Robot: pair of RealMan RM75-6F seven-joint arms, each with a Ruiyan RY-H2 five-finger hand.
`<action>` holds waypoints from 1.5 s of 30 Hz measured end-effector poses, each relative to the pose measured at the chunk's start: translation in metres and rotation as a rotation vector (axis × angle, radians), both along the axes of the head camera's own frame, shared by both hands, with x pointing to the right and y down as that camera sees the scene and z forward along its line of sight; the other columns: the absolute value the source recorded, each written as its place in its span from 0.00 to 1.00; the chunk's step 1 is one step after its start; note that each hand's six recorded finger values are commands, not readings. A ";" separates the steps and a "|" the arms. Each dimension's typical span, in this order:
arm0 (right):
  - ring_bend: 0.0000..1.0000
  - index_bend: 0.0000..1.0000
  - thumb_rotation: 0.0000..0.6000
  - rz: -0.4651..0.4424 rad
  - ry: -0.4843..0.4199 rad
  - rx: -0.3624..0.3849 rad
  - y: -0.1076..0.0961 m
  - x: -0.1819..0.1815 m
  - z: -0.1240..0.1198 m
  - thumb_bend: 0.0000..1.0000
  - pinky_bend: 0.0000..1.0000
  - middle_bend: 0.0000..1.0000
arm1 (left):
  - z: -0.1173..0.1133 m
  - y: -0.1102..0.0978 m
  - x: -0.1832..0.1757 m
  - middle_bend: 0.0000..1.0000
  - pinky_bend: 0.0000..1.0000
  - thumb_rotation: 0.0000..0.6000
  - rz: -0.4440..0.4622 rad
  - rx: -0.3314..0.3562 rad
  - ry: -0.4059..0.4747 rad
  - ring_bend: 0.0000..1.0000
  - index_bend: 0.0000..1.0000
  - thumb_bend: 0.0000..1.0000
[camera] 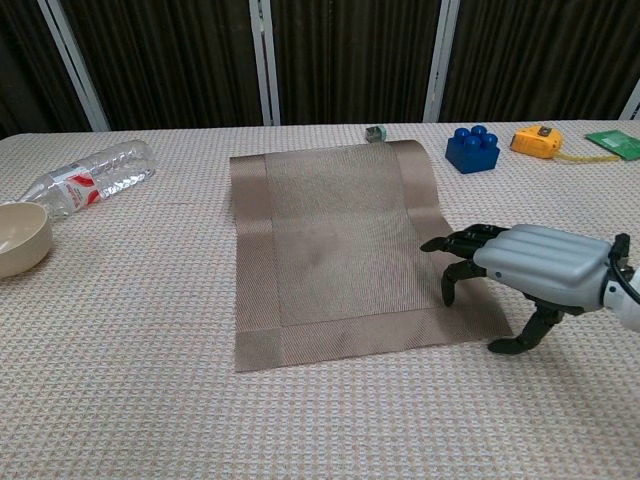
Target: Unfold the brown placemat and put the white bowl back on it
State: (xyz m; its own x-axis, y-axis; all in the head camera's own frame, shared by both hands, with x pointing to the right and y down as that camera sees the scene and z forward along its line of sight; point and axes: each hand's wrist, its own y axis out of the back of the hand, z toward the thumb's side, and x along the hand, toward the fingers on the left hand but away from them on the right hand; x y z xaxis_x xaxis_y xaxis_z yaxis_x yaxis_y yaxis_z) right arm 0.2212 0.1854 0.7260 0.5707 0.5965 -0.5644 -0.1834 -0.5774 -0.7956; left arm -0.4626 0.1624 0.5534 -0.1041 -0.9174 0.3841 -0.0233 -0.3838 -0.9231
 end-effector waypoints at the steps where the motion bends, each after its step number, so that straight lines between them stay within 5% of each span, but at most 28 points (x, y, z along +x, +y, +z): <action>1: 0.00 0.36 1.00 0.001 0.001 0.002 -0.001 0.000 0.000 0.14 0.00 0.00 | 0.000 0.000 0.000 0.00 0.00 1.00 -0.001 -0.001 0.001 0.00 0.00 0.04; 18: 0.00 0.40 1.00 0.012 -0.020 0.026 -0.003 -0.005 0.003 0.37 0.00 0.00 | -0.001 0.000 -0.001 0.00 0.00 1.00 -0.005 -0.008 0.013 0.00 0.00 0.04; 30: 0.00 0.62 1.00 0.018 -0.031 0.040 -0.002 -0.004 0.003 0.38 0.00 0.04 | -0.002 0.001 -0.001 0.00 0.00 1.00 -0.002 -0.010 0.022 0.00 0.00 0.04; 45: 0.00 0.66 1.00 -0.045 -0.097 0.067 0.021 0.016 -0.027 0.39 0.00 0.05 | -0.002 0.004 0.002 0.00 0.00 1.00 0.007 -0.018 0.030 0.00 0.00 0.04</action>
State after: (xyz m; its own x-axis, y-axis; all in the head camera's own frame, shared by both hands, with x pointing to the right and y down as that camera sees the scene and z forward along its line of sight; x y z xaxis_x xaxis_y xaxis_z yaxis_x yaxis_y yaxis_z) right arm 0.2372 0.2069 0.6987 0.6475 0.6039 -0.4648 -0.1278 -0.5152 -0.8475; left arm -0.4608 0.1661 0.5515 -0.0863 -0.9108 0.4037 -0.0479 -0.4009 -0.9149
